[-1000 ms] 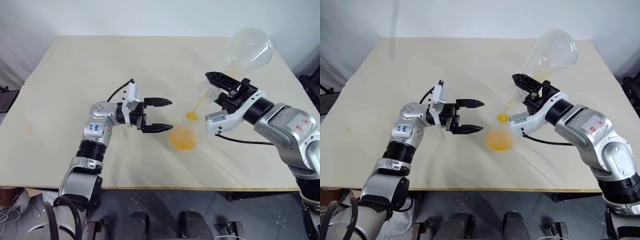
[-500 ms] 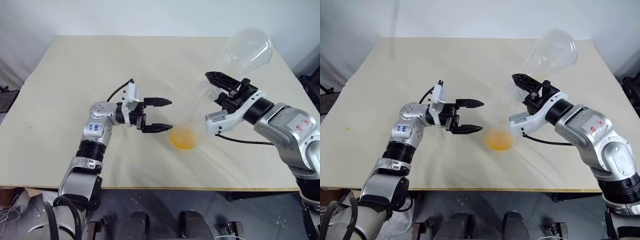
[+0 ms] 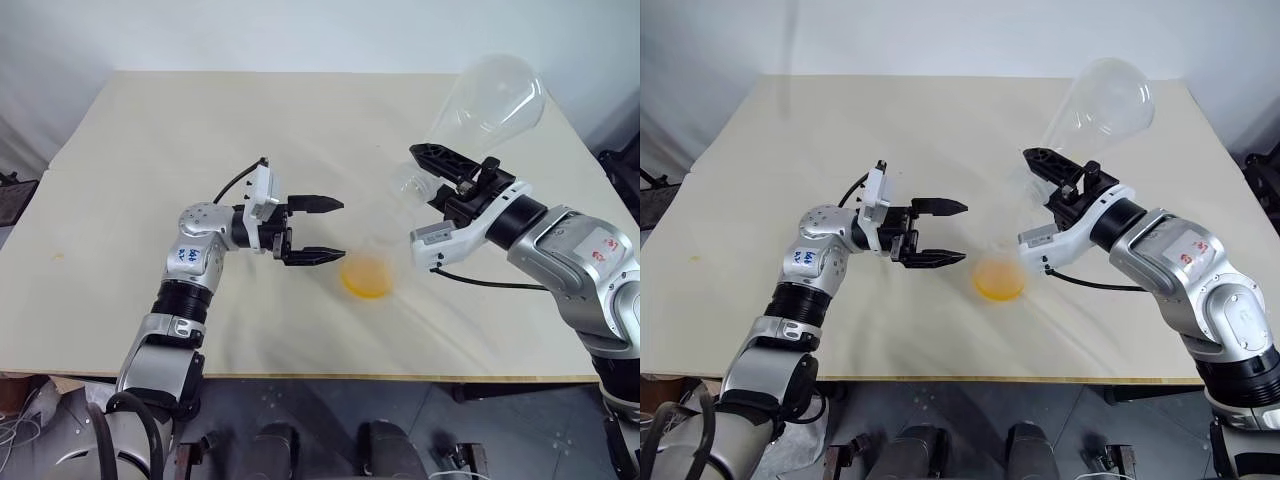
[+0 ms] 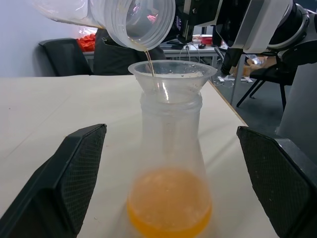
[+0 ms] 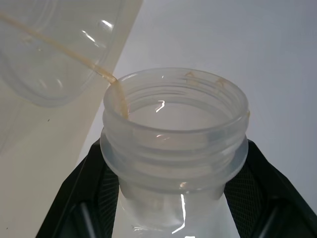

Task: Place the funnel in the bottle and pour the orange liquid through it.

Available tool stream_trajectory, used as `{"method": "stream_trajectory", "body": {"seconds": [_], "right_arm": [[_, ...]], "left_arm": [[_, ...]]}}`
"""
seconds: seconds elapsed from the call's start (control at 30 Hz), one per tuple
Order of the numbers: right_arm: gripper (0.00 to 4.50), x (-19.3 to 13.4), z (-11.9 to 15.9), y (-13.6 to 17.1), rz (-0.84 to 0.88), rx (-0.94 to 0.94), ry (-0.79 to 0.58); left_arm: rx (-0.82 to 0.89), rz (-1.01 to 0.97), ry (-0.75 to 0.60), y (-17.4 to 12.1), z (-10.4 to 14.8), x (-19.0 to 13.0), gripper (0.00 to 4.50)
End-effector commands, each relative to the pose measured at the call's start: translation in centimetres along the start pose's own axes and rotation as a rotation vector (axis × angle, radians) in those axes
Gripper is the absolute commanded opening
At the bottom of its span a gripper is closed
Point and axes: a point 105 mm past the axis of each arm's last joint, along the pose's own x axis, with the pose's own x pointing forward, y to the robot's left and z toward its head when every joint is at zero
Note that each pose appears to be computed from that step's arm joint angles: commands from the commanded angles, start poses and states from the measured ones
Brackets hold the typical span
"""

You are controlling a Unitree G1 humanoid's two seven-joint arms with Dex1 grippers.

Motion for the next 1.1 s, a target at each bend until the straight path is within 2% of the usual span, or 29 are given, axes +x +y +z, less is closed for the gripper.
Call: {"method": "stream_trajectory", "body": {"seconds": [0.03,0.2,0.37,0.53,0.87,1.0,1.1], "right_arm": [[2.46,-0.3,-0.5,-1.7,-0.058,-0.06,0.012],[2.46,-0.4,-1.1,-1.7,-0.065,-0.002,0.04],[2.46,-0.9,-2.5,-1.6,-0.104,0.293,0.116],[2.46,-1.2,-2.2,-1.2,-0.093,0.441,0.105],[2.46,-1.3,-1.6,-0.9,-0.08,0.476,0.079],[2.46,-1.3,-2.1,-1.3,-0.12,0.576,0.105],[2.46,-1.5,-3.0,-1.3,-0.151,0.742,0.142]], "left_arm": [[0.064,0.001,-0.008,0.4,1.5,-0.1,4.5],[0.064,0.002,-0.009,0.4,1.5,-0.1,4.5],[0.063,0.015,-0.01,0.4,1.4,-0.2,4.5],[0.064,0.021,-0.008,0.4,1.4,-0.4,4.5],[0.072,0.028,-0.003,0.6,1.6,-0.6,4.5],[0.073,0.025,-0.002,0.6,1.6,-0.5,4.5],[0.073,0.024,-0.001,0.7,1.6,-0.6,4.5]]}}
